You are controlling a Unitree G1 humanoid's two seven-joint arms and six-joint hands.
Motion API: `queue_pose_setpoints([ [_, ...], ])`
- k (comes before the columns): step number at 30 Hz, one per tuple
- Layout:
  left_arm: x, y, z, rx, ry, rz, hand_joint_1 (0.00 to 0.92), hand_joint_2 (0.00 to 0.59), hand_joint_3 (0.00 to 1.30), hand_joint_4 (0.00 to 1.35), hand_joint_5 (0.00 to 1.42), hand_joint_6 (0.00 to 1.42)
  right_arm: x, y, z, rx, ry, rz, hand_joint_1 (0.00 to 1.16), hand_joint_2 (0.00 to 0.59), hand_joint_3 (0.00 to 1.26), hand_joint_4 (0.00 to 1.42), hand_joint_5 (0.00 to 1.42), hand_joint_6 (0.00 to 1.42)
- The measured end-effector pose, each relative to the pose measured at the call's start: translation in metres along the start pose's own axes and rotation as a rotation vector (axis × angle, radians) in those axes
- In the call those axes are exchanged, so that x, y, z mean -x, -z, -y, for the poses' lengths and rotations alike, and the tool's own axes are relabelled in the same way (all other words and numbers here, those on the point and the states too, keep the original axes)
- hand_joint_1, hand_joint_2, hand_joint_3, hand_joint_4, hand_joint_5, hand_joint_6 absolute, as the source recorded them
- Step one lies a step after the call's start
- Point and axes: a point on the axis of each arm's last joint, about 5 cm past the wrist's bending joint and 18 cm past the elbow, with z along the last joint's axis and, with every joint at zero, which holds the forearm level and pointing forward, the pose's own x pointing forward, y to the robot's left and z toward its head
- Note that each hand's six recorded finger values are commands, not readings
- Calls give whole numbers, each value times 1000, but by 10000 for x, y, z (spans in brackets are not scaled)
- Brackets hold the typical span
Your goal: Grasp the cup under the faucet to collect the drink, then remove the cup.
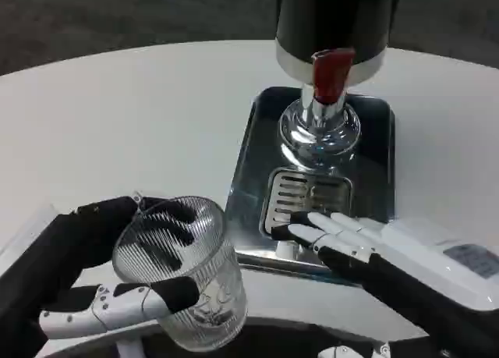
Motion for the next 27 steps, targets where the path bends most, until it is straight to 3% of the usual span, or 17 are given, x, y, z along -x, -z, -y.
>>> queue_pose_setpoints([
  [20,8,4,2,1,0,-5,668,23,764,861,881,574,-3,-2,-24,-17,4,-2,467,442,64,0,0,0],
  [27,19,47,-70,-5,-37,-24,668,23,764,861,881,574,-25,-12,-43,-31,-3,4,467,442,64,0,0,0],
])
